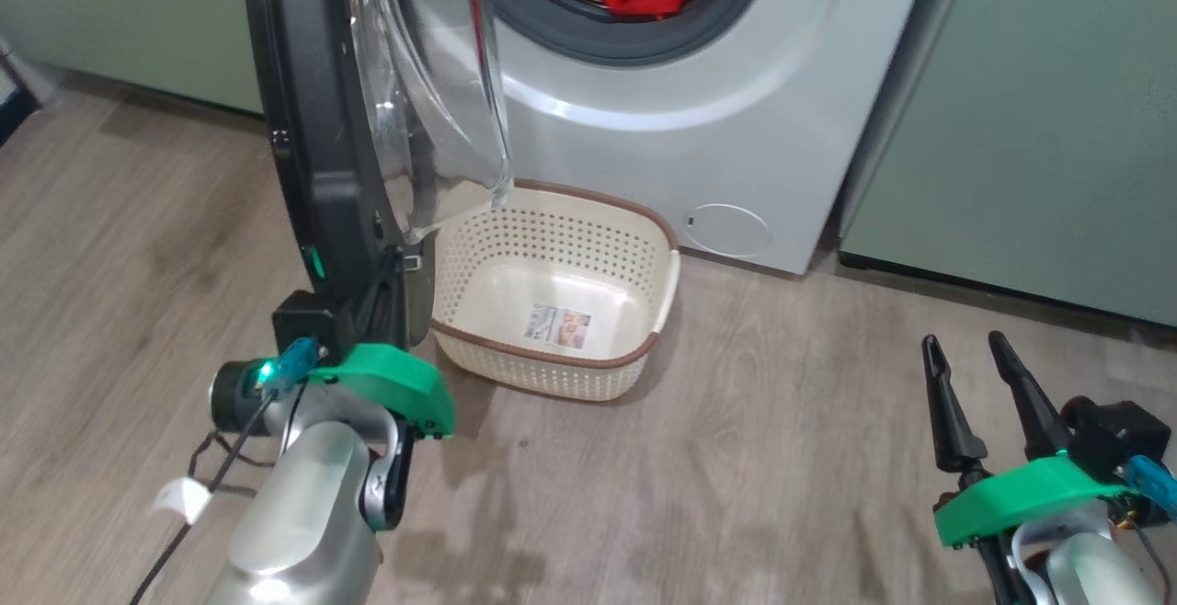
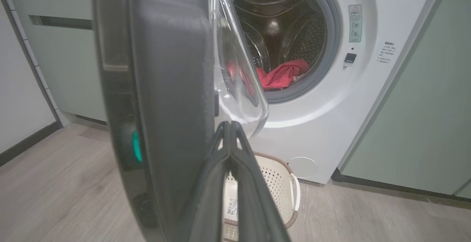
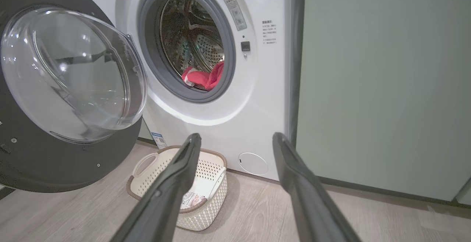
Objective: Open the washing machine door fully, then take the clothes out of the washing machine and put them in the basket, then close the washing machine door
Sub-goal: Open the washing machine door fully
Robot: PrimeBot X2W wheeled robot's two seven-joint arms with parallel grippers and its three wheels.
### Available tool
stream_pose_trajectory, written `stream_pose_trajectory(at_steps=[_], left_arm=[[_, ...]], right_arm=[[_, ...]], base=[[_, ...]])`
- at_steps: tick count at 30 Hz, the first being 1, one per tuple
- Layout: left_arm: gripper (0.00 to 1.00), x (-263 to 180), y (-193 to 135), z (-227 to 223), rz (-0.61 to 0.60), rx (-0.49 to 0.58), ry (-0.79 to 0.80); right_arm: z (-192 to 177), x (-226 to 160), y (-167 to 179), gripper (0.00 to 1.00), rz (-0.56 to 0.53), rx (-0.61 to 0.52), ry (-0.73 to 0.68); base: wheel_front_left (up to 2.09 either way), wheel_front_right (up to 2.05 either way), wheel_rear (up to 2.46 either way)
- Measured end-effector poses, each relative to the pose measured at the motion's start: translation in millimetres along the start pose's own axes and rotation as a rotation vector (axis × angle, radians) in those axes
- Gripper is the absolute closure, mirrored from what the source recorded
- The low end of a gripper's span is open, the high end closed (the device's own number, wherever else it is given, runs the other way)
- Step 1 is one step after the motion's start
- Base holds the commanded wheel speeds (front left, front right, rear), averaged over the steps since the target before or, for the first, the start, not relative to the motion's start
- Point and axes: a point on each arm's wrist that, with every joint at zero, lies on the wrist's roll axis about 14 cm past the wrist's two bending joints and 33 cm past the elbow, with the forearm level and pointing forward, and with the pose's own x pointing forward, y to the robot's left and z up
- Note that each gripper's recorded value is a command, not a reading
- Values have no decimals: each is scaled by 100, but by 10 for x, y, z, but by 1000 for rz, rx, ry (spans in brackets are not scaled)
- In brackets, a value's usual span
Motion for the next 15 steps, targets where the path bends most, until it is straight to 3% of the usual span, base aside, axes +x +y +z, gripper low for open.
stream_pose_trajectory(at_steps=[15], left_arm=[[100,-192,893,76,232,-15,-15]], right_arm=[[-240,305,399,0,135,14,62]], base=[[0,0,0]])
